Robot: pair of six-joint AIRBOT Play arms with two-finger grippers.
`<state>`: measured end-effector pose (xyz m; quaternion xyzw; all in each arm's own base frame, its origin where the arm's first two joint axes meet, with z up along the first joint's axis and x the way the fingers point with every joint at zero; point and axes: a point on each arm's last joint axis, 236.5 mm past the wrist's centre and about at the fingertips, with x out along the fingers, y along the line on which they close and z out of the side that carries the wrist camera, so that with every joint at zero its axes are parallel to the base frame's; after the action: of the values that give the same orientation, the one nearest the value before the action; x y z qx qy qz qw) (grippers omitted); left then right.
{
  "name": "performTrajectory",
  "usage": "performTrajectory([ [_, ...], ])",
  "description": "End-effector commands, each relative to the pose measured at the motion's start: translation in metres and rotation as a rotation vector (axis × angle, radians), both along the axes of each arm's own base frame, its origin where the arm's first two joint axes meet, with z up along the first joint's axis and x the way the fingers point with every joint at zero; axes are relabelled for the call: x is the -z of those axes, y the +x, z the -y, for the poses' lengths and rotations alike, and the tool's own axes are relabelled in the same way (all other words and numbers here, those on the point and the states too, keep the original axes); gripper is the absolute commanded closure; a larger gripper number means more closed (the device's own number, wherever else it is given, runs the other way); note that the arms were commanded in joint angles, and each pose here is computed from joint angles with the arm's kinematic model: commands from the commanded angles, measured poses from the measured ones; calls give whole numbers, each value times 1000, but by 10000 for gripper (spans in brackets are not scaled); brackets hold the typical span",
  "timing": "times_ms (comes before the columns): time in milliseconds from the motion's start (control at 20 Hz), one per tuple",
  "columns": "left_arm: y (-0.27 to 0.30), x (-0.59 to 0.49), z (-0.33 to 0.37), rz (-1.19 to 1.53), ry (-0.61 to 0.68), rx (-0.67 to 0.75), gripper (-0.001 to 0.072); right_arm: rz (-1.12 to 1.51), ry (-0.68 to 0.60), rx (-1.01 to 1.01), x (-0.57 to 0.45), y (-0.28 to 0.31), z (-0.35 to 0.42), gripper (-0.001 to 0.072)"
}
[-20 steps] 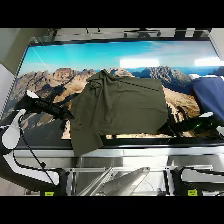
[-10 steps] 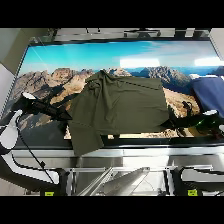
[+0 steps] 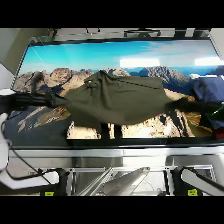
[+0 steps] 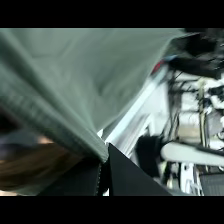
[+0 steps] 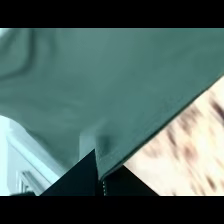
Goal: Fold the shirts.
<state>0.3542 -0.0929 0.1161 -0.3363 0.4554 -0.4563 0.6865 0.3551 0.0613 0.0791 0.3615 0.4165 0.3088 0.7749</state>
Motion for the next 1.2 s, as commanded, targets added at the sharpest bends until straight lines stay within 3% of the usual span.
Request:
performTrajectory([
  [0, -49, -192, 13, 528, -300, 11, 689, 564, -51, 22, -202, -13, -15, 695],
  [150, -125, -321, 29, 978, -265, -2, 687, 995, -282, 164, -344, -60, -17, 695],
  [300, -176, -391, 52, 1282, -61, -95, 684, 1319, -480, 320, -439, -124, -29, 696],
  [450, -177, -419, 46, 1353, 124, -260, 684, 1461, -611, 530, -485, -157, -16, 696],
  [550, -162, -421, 25, 1316, 182, -345, 684, 1430, -665, 555, -479, -153, -8, 696],
  [650, -142, -411, 1, 1246, 199, -394, 684, 1253, -587, 454, -440, -122, -4, 697],
  [750, -115, -382, -18, 1123, 181, -381, 684, 1094, -433, 333, -394, -84, 3, 697],
  [1000, -22, -220, 2, 612, 149, -129, 684, 720, -219, 230, -254, 8, 25, 697],
  [1150, 26, -104, 28, 320, 163, -38, 684, 441, -207, 215, -133, 53, 29, 696],
])
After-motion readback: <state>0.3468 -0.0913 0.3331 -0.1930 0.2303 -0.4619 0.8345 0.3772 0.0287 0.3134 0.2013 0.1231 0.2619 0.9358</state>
